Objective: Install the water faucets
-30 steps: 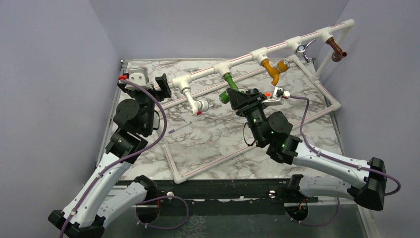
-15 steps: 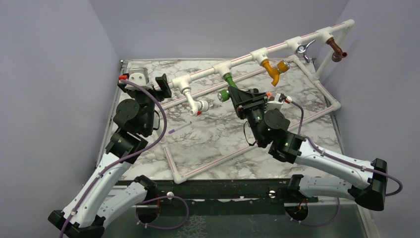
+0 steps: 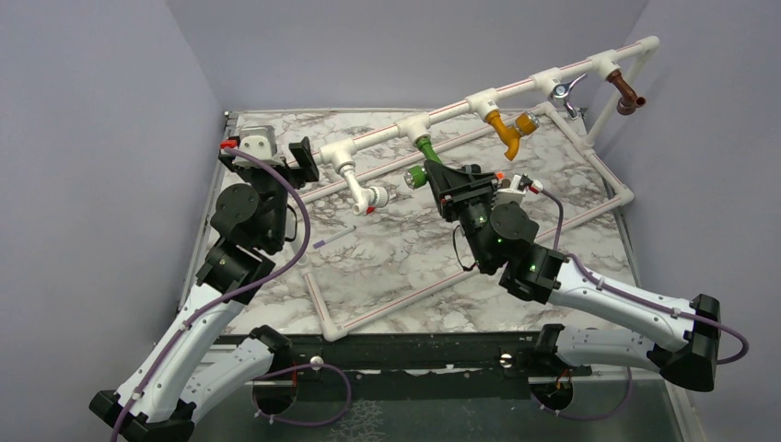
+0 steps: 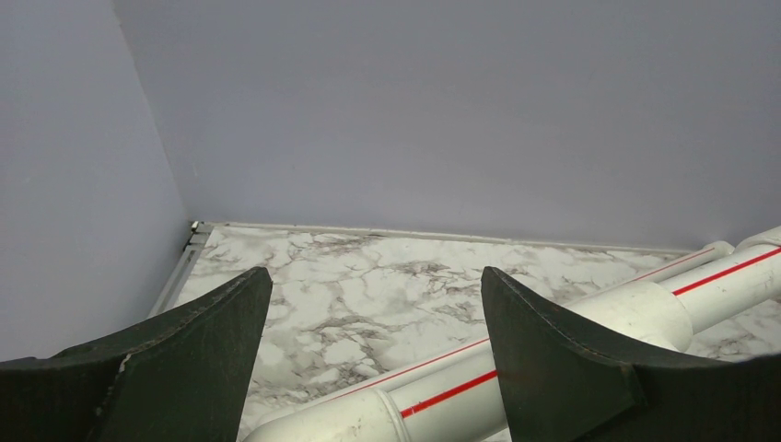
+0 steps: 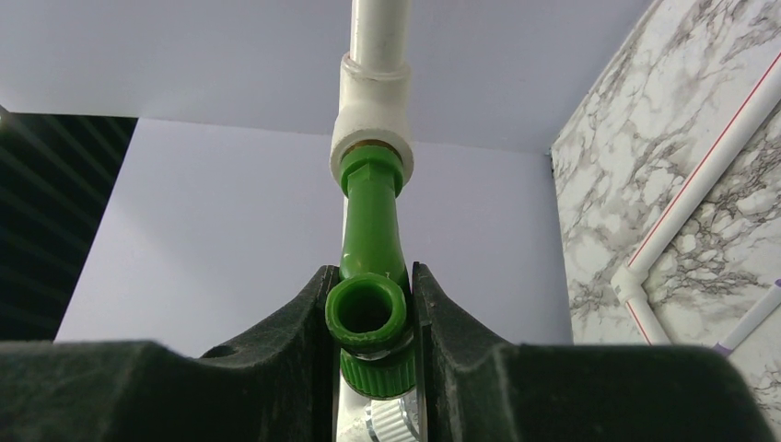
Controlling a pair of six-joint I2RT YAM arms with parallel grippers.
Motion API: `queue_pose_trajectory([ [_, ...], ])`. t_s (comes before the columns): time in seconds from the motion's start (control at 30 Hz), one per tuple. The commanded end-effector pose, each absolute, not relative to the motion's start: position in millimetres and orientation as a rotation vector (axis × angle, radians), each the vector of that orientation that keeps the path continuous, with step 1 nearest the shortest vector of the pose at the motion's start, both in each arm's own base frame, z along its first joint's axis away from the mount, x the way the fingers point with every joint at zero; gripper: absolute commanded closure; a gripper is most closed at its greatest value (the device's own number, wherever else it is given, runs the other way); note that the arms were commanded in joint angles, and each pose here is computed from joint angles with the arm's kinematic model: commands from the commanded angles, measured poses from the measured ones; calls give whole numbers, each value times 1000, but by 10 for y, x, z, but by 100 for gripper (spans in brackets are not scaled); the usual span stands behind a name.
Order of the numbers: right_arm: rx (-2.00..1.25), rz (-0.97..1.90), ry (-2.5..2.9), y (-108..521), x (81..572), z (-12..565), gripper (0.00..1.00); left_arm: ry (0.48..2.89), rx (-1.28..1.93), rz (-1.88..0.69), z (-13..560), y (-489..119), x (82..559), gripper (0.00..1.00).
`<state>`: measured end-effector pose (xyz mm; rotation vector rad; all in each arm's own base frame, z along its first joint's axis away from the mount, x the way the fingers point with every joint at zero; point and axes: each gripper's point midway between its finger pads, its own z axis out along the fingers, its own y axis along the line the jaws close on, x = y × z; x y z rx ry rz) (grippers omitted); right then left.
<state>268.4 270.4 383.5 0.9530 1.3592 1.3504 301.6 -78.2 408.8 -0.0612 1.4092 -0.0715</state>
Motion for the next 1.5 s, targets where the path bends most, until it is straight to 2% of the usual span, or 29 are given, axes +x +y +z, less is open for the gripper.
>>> queue_pose_trajectory([
  [0.0, 1123, 1264, 1194, 2278, 2838, 3958, 64, 1508, 25, -73, 3775, -915, 3043, 16],
  [0.23, 1120, 1252, 1215, 2252, 2812, 3945, 43, 1509, 24, -71, 3773, -913, 3046, 16],
  [0.4, 1091, 1257, 1230, 2263, 2786, 3943, 34, 1509, 25, -68, 3775, -910, 3045, 16],
  [0.77, 905, 1162, 1266, 2091, 2647, 3981, 33, 1513, 25, -63, 3761, -909, 3055, 16],
  [0.97, 744, 989, 1337, 2007, 2618, 3956, 33, 1511, 23, -61, 3768, -902, 3051, 16],
  [1.47, 98, 623, 1319, 1853, 2392, 4272, 34, 1509, 27, -68, 3771, -913, 3047, 16],
])
